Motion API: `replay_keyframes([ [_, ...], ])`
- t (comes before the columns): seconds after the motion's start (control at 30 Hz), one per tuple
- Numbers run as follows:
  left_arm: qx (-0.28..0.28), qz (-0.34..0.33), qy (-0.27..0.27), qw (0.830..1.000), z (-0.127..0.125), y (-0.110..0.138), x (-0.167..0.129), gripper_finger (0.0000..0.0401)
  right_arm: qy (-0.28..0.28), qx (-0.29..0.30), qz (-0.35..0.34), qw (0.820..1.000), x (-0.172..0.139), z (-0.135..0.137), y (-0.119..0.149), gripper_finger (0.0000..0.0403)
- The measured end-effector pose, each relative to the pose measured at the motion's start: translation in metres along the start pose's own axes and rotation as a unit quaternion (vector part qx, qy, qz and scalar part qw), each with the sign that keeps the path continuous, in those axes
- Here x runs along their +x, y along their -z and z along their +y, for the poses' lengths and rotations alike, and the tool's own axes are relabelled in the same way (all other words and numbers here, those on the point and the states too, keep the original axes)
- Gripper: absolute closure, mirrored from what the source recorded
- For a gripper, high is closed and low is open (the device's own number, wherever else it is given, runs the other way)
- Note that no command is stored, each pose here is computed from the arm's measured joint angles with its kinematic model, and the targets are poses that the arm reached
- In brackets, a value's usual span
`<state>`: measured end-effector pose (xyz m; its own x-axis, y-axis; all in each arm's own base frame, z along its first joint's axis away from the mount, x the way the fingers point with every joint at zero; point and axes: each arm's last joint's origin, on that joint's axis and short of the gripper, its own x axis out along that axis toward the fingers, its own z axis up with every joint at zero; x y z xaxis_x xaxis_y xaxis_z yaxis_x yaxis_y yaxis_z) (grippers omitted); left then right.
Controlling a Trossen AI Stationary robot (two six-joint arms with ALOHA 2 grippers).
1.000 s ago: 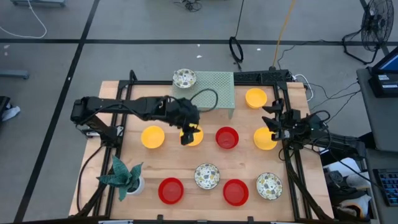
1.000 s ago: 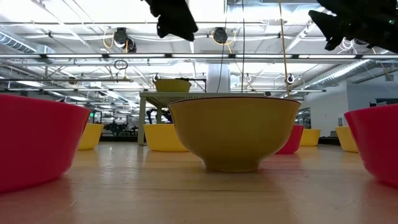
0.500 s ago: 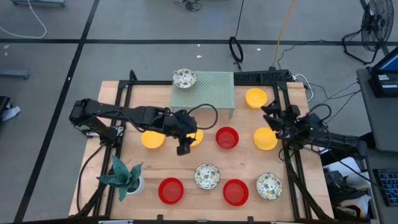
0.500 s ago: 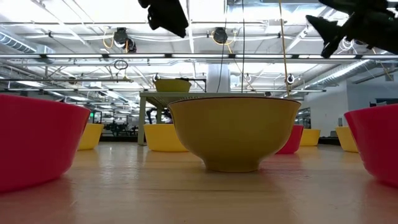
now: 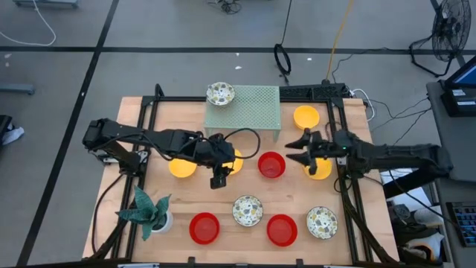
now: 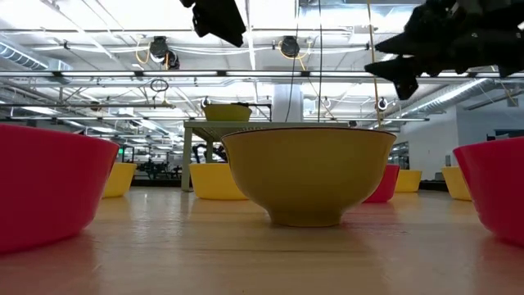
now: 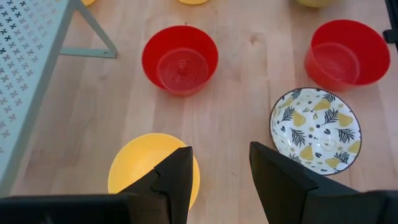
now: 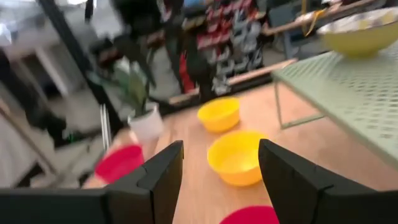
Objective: Pick & Place Mini bowls
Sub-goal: Put the red bowl on the shelf
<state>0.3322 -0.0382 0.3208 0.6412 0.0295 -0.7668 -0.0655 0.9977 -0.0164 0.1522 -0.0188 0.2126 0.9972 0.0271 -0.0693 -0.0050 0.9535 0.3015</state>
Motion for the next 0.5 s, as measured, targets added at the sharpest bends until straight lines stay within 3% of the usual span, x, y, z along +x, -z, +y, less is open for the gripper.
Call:
replay_keyframes([
  [0.27, 0.01, -0.004, -0.028, 1.0, 0.002, 0.0, 0.0, 0.0238, -0.058, -0.064, 0.101, 0.991, 0.038, 0.021, 0.011, 0.0206],
  [0.5, 0.009, -0.002, -0.031, 0.999, 0.004, 0.0, 0.0, 0.0238, -0.089, -0.137, 0.187, 0.969, 0.065, 0.041, 0.025, 0.0206],
])
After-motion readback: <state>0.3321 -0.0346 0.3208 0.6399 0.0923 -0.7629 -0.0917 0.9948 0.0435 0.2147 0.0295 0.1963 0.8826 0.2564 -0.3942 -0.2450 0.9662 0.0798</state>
